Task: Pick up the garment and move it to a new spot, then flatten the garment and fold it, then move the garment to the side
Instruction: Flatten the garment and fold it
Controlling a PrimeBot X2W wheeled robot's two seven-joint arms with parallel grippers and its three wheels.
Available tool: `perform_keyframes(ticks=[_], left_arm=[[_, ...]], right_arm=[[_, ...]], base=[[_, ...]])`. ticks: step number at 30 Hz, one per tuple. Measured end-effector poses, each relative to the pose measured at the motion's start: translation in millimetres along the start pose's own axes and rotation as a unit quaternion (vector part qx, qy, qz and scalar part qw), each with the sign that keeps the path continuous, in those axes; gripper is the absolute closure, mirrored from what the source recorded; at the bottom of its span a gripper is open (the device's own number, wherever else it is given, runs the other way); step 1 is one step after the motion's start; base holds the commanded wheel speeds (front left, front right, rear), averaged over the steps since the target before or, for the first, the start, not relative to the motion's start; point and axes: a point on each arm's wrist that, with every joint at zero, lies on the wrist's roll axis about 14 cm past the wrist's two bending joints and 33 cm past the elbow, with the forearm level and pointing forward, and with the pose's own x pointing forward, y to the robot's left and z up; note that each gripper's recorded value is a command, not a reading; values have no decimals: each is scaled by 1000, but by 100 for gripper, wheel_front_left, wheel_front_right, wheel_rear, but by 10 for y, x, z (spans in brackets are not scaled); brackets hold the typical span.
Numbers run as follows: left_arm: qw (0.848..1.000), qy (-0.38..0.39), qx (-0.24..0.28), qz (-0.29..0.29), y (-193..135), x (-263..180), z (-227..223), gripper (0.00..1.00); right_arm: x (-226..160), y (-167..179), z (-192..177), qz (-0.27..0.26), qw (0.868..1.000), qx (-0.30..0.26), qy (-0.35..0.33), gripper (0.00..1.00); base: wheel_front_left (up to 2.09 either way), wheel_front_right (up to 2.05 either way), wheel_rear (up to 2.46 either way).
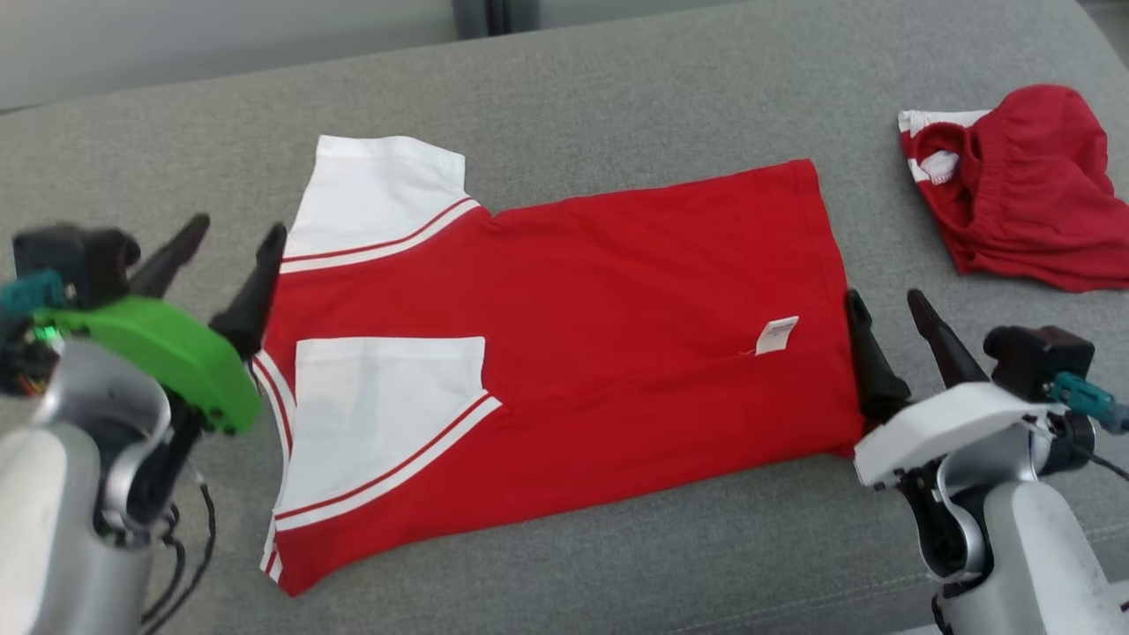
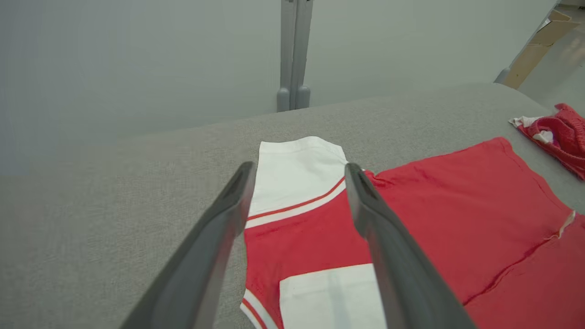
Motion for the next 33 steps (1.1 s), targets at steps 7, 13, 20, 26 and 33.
perform_keyframes(ticks=[7, 13, 20, 26, 33], left_arm=[[995, 83, 46, -36, 91, 708, 178, 0], [985, 168, 36, -28, 329, 1152, -119, 0], [971, 238, 9, -24, 449, 1516, -593, 0], [959, 282, -11, -5, 554, 1710, -961, 0], [951, 308, -16, -18, 485, 1819, -1161, 7]], right_arm=[[328, 196, 152, 34, 999, -19, -17, 0], [543, 199, 153, 42, 998, -36, -24, 0], [577, 71, 86, 31, 998, -39, -24, 0], [522, -166, -7, -1, 999, -44, -15, 0], [502, -330, -21, -22, 998, -51, -11, 0]], base=[[0, 0, 0], [0, 0, 0], [0, 0, 0], [0, 0, 0], [0, 0, 0]])
